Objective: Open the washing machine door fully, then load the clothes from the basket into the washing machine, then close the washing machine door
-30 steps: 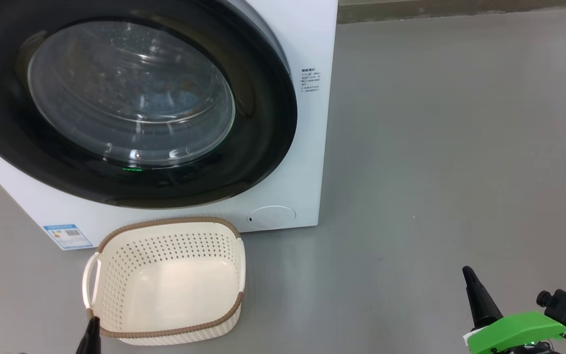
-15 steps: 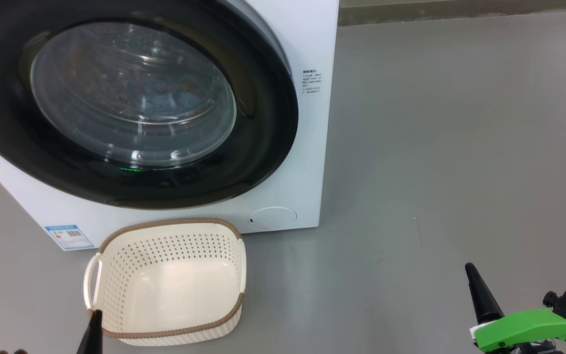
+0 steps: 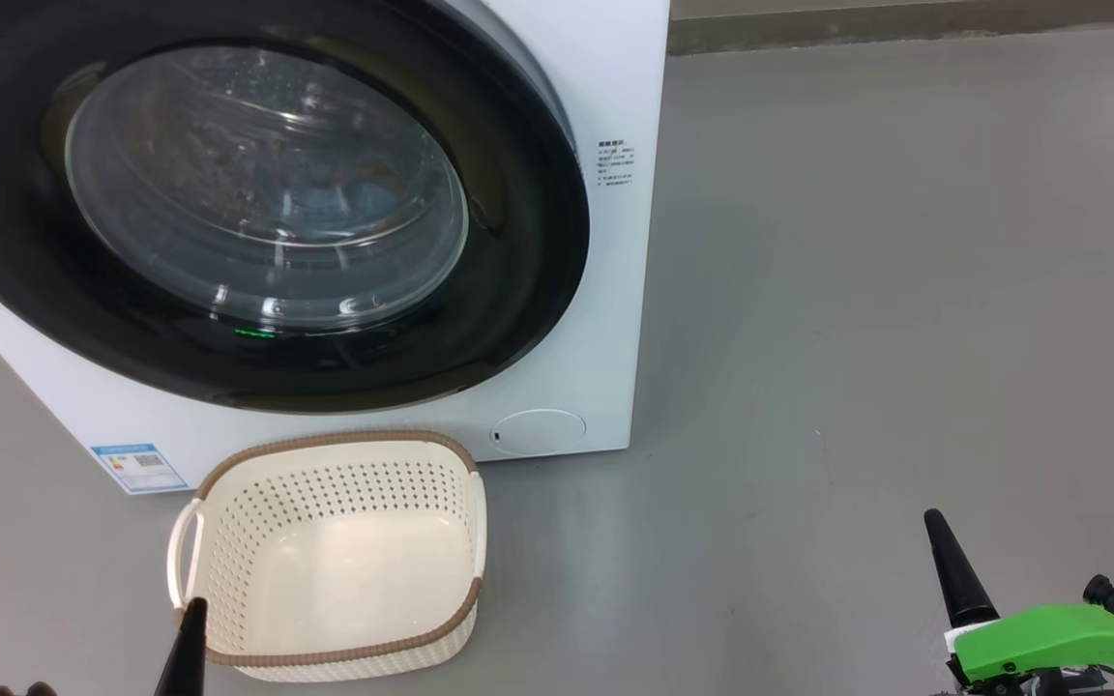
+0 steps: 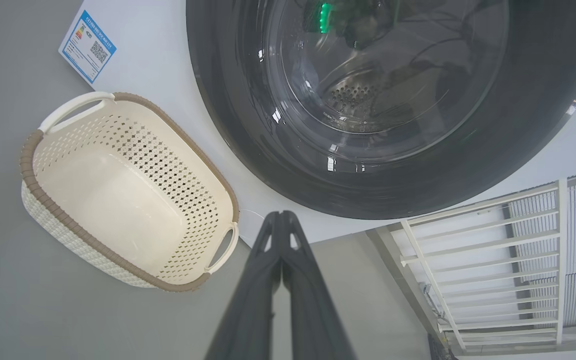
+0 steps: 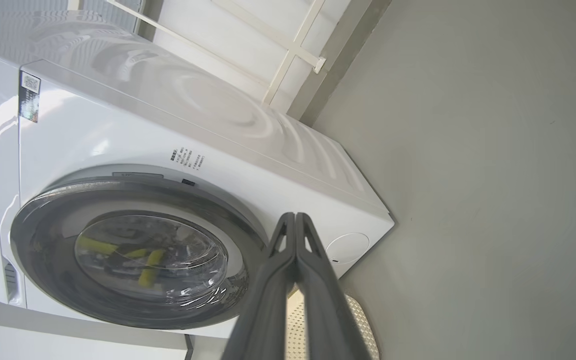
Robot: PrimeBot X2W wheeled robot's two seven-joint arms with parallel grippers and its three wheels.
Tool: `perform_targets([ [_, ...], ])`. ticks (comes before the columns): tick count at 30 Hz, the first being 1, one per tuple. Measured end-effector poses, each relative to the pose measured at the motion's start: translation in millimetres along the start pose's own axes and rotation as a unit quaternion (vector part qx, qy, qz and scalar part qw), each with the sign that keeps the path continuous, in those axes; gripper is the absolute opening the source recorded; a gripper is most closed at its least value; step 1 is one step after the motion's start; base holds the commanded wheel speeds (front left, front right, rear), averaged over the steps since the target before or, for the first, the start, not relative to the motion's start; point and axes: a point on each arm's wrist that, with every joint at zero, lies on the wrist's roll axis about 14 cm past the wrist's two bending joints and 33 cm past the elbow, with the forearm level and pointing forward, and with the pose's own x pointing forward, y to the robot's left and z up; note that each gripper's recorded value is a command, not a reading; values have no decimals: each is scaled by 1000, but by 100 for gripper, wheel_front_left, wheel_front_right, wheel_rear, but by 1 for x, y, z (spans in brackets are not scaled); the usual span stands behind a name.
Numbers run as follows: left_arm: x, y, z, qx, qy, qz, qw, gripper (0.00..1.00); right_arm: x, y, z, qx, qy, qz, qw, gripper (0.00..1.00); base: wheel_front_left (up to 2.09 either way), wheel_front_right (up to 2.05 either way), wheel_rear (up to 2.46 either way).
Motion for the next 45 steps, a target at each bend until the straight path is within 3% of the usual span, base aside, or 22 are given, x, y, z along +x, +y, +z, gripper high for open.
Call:
perform_targets([
  [22,7,-14,4,-102,-1,-18,995,0,1,11,4,105,-2,15,994,0,0,0,0],
  [45,13,-33,8,-222,3,-48,974,0,1,24,13,231,-6,43,972,0,0,0,0],
])
